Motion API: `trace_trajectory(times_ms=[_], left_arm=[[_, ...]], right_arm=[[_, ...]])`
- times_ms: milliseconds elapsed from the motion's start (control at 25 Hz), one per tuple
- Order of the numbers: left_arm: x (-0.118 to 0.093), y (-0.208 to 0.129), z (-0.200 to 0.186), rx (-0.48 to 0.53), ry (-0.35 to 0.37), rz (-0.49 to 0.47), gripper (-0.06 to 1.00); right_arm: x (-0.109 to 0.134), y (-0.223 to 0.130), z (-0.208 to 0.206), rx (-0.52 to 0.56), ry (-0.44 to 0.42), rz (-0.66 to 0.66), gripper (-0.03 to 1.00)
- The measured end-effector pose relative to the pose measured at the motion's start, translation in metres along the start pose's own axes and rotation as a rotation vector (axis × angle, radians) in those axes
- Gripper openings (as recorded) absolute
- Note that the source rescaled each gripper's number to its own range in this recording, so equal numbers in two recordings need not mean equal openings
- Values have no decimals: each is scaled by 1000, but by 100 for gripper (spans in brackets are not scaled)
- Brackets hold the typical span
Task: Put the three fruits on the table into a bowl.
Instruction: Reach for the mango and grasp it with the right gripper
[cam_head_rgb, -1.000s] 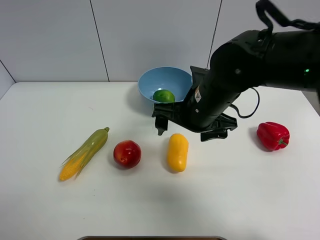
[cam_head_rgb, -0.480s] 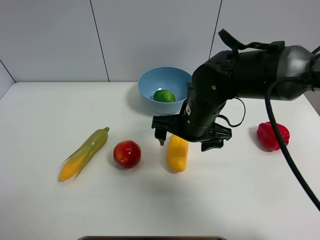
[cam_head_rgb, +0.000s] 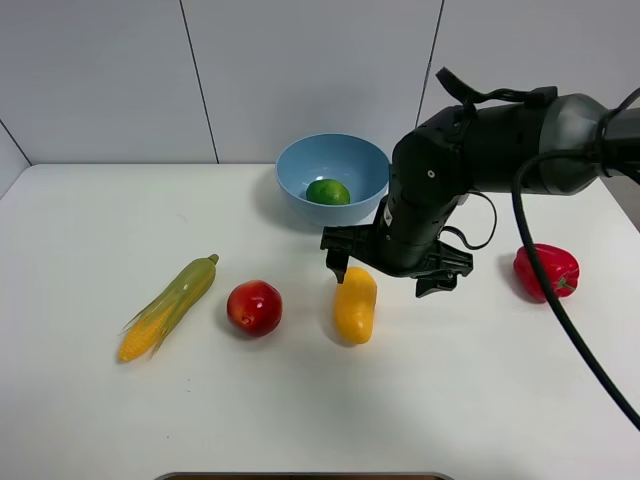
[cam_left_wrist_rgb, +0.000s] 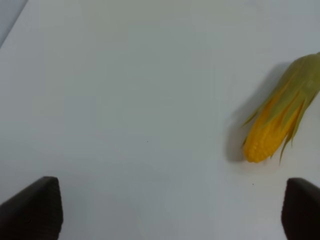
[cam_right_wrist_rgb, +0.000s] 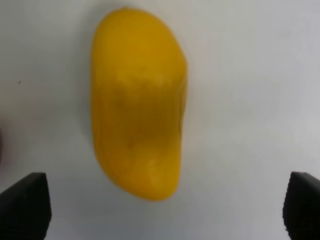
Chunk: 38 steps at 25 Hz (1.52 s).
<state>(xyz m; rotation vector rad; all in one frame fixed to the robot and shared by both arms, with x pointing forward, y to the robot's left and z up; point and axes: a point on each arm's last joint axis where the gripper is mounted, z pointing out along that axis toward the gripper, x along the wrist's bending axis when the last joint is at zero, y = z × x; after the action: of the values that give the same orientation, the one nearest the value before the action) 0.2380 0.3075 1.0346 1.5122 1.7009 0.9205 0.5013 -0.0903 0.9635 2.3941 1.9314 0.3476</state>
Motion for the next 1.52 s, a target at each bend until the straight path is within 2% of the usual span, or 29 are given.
trace_trajectory(times_ms=[200,440,1240,1520], left_arm=[[0,0,0,0,0,0,71],[0,0,0,0,0,0,71],[0,0,0,0,0,3,70],[0,0,0,0,0,3,70]], right_arm=[[2,0,17,17,-13,-6,100],[8,1,36,21,28,1,100],[-2,6,74,62,-40,9,100],[-2,9,85,49,-30,5,100]])
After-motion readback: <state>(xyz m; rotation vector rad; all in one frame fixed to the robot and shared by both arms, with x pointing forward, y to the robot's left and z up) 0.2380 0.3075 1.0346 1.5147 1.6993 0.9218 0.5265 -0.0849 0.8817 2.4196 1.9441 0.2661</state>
